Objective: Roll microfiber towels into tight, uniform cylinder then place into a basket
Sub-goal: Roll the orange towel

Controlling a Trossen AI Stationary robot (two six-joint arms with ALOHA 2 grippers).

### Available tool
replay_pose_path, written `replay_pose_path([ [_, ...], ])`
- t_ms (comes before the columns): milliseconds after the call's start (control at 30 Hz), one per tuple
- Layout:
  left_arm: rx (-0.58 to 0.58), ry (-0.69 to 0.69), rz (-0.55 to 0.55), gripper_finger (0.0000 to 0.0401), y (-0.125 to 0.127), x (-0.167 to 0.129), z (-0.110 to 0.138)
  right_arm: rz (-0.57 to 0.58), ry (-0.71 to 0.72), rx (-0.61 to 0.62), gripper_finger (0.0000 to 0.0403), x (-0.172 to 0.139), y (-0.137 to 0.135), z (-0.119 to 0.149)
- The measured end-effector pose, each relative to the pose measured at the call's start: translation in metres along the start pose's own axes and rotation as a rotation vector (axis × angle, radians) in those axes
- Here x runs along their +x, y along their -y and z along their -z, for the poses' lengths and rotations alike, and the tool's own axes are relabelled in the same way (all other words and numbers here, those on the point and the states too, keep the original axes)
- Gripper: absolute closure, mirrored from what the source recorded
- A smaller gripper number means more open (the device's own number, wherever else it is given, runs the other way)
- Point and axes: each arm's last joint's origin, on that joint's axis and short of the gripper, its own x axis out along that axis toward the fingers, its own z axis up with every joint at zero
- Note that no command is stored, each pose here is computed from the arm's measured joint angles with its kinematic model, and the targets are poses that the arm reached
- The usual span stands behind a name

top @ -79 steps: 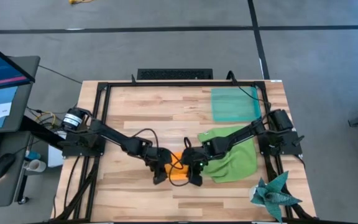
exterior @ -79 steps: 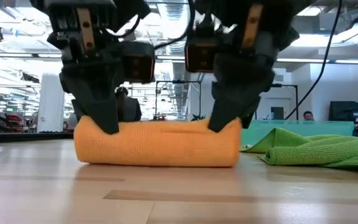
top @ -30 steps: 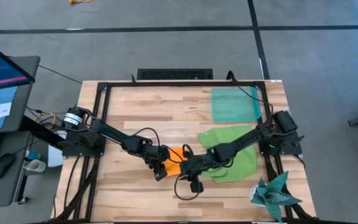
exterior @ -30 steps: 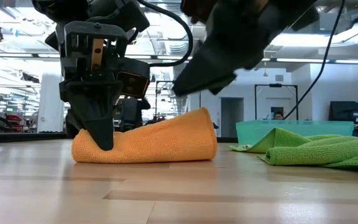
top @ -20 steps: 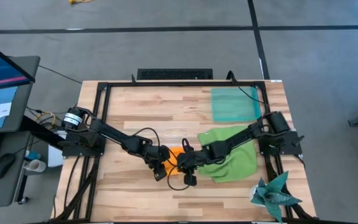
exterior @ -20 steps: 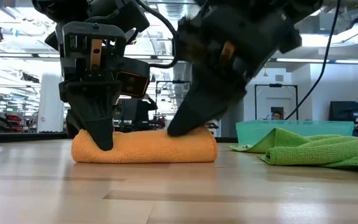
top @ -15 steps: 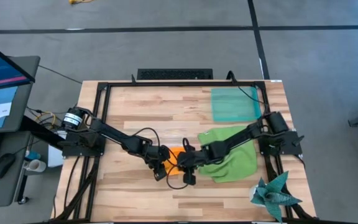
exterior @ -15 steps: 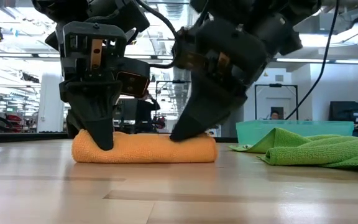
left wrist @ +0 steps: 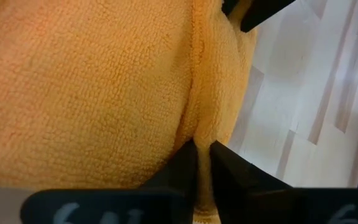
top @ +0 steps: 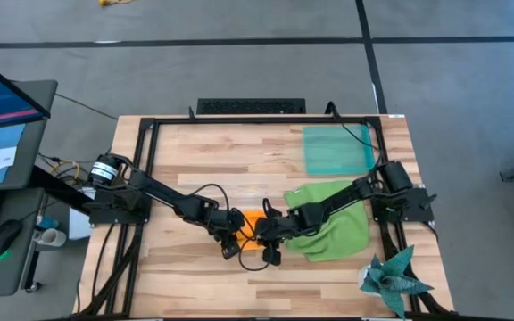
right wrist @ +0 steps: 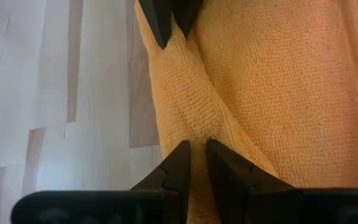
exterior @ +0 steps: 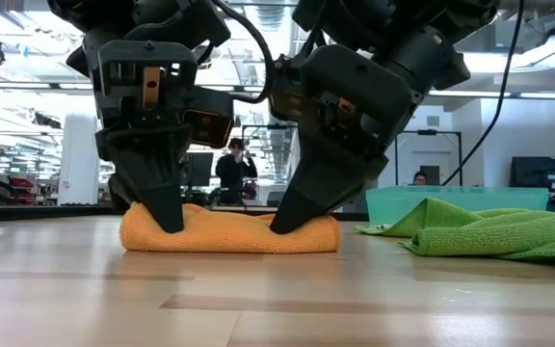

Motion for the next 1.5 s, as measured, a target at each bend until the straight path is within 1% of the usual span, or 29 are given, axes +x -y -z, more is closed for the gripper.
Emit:
replay_pose_path([
  [267, 0.012, 0.023, -0.015, 0.0293, 0.001, 0.000, 0.000, 0.003, -0.011, -0.001, 0.0321, 0.000, 0.000, 0.001],
  [467, 0.084, 0.023, -0.015, 0.0264, 0.001, 0.000, -0.001, 0.002, -0.013, 0.001, 0.0321, 0.000, -0.004, 0.003],
  [733, 0.189, 0.010, 0.001, 0.0262, 0.001, 0.000, 0.000, 0.000, -0.011, 0.016, 0.0321, 0.001, -0.004, 0.004],
  [933, 0.230, 0.058, -0.010, 0.0266, 0.003, -0.007, -0.002, -0.002, -0.011, 0.016, 0.0321, 0.001, -0.004, 0.004],
  [1200, 0.253, 0.183, -0.017, 0.0266, 0.018, -0.044, -0.004, -0.004, -0.013, 0.015, 0.0321, 0.001, -0.004, 0.004],
  [1300, 0.273, 0.259, -0.046, 0.0266, 0.027, -0.060, 0.000, -0.004, -0.013, 0.015, 0.0321, 0.001, -0.004, 0.004],
  [1367, 0.307, 0.316, -0.059, 0.0266, 0.035, -0.069, 0.004, -0.004, -0.013, 0.015, 0.0321, 0.001, -0.004, 0.004],
  [1433, 0.341, 0.364, -0.084, 0.0266, 0.042, -0.073, 0.010, -0.004, -0.013, 0.015, 0.0321, 0.001, -0.004, 0.004],
  [1500, 0.367, 0.410, -0.116, 0.0266, 0.049, -0.072, 0.017, -0.004, -0.013, 0.015, 0.0321, 0.001, -0.004, 0.004],
])
